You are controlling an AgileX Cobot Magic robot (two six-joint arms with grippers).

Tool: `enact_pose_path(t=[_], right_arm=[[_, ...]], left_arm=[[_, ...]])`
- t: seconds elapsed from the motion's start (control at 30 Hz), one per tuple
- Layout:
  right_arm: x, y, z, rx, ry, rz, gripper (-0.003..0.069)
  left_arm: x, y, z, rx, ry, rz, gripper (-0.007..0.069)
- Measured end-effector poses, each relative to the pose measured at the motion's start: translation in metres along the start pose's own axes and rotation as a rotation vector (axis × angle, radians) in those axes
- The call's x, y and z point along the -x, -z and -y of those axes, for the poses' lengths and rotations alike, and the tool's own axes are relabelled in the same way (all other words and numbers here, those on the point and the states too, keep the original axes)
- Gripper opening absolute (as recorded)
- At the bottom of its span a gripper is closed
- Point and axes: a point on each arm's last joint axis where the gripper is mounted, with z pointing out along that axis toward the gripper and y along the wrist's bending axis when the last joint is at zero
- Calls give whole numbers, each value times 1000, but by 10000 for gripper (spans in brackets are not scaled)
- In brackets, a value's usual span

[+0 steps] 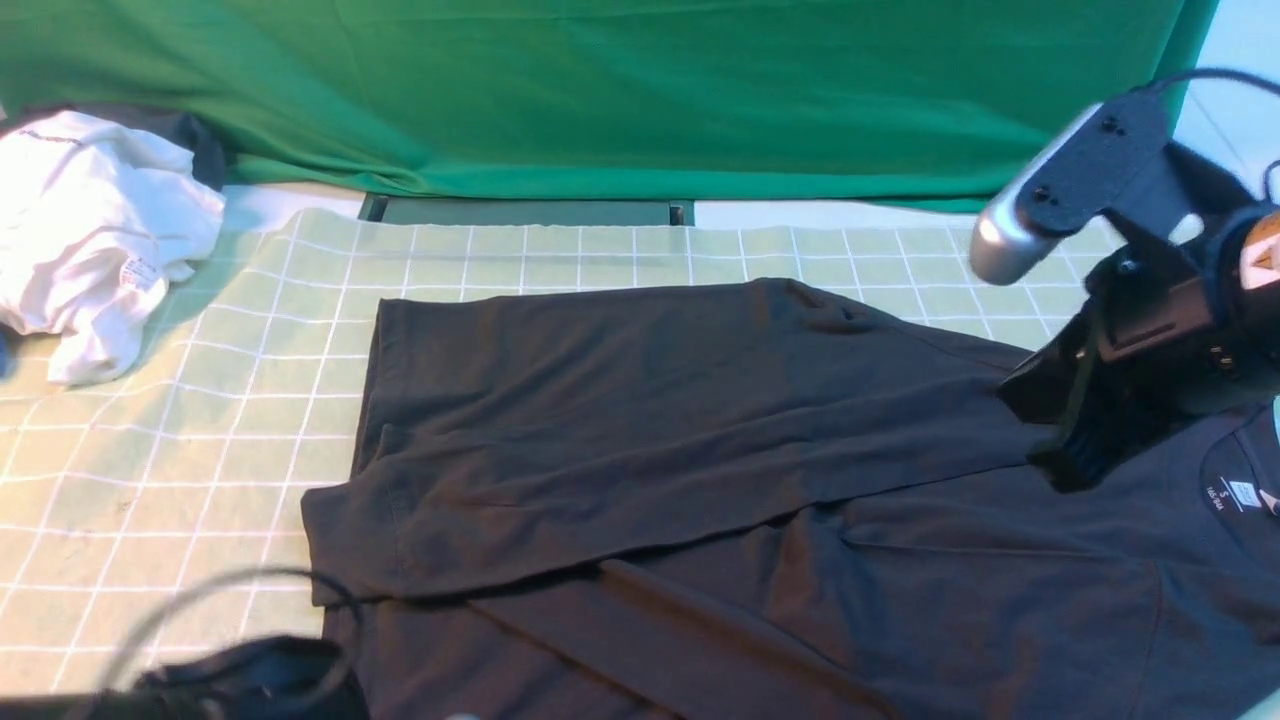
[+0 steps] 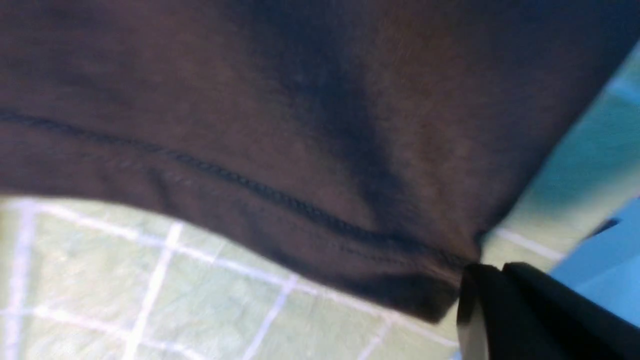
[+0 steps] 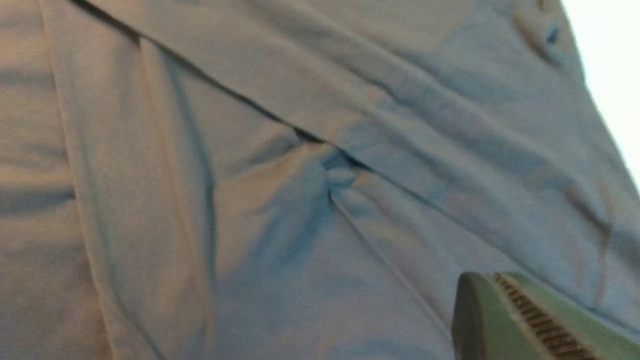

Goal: Fold a long-sleeved shirt over a green coffee tablecloth.
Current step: 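Grasp the near edge of the shirt at its hem and shoulder corners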

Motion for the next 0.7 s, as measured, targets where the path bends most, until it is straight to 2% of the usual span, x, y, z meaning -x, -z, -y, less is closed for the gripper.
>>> enact_pose_path(t=[0.1,0.2,0.27,0.37,0.5,0.6,0.7], right_arm=[[-5,19,0,-44,71,-10,57],[-15,22,3,-79,147,-110,50],[-31,16,5,-94,204,-247,55],[-44,6,1,-66,183,-307,95],[-49,-3,-9,9,101,-276,150],[-50,-11,-16,59,31,-215,170],[-53,-18,-20,76,11,-168,175]], left_arm=[[-1,29,-4,38,39,127,-37],[-5,46,-9,50,86,214,-37],[-13,59,-15,41,136,290,-36],[-19,55,-17,22,129,286,-36],[-24,32,-14,4,94,236,-13],[-26,9,-12,-17,69,163,53],[-24,-9,-10,-56,69,78,189]])
